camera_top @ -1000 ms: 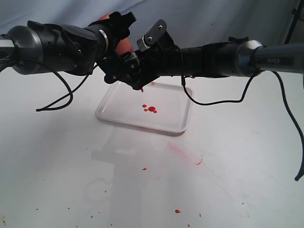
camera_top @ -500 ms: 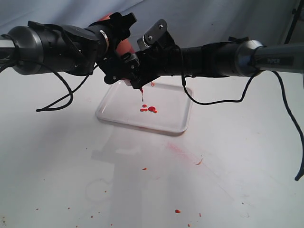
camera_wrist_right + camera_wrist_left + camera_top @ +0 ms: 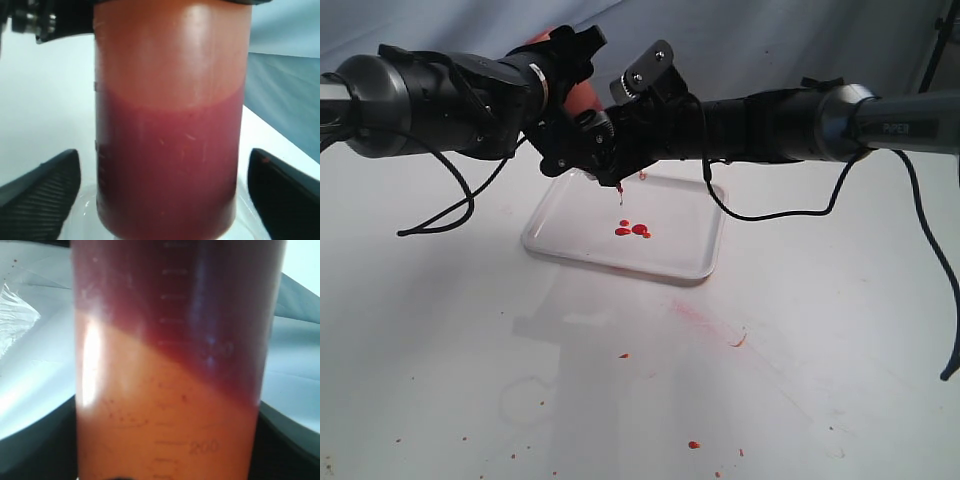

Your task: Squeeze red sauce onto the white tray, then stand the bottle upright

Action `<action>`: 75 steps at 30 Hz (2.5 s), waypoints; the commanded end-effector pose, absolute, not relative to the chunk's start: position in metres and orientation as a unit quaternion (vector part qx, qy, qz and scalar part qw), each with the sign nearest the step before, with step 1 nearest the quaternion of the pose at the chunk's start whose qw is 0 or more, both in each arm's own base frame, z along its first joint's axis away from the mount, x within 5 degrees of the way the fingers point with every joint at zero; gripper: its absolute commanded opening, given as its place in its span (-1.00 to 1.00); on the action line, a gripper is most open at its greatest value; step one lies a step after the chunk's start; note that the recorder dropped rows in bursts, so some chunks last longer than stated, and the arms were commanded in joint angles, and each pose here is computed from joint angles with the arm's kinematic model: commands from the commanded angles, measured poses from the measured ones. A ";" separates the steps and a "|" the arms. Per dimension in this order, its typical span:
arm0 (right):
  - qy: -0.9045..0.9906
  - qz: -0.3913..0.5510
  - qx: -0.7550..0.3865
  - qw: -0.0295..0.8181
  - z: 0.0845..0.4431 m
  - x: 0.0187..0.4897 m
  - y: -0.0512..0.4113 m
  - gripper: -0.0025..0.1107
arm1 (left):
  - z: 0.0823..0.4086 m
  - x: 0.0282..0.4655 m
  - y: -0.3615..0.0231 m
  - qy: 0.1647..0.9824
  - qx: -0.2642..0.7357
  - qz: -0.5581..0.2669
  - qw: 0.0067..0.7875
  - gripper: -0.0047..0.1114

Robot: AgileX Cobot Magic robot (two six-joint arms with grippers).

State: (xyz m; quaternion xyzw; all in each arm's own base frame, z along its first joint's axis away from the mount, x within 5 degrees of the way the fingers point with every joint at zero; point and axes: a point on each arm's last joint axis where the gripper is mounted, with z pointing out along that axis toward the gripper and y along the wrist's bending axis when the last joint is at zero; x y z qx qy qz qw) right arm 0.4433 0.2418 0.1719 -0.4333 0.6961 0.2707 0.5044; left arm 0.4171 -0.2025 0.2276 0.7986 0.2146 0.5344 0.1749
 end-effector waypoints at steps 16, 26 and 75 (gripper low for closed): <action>0.756 0.208 -0.463 0.413 0.205 0.432 0.214 0.59 | 0.238 0.418 -0.195 0.316 0.748 0.543 0.213 -0.92; 0.748 0.377 -0.401 0.372 0.241 0.433 0.117 -0.27 | 0.221 0.412 -0.184 0.502 0.710 0.430 0.241 -0.92; 0.742 0.622 -0.135 0.209 0.150 0.387 0.173 0.61 | 0.266 0.312 -0.152 0.658 0.584 0.200 0.431 -0.92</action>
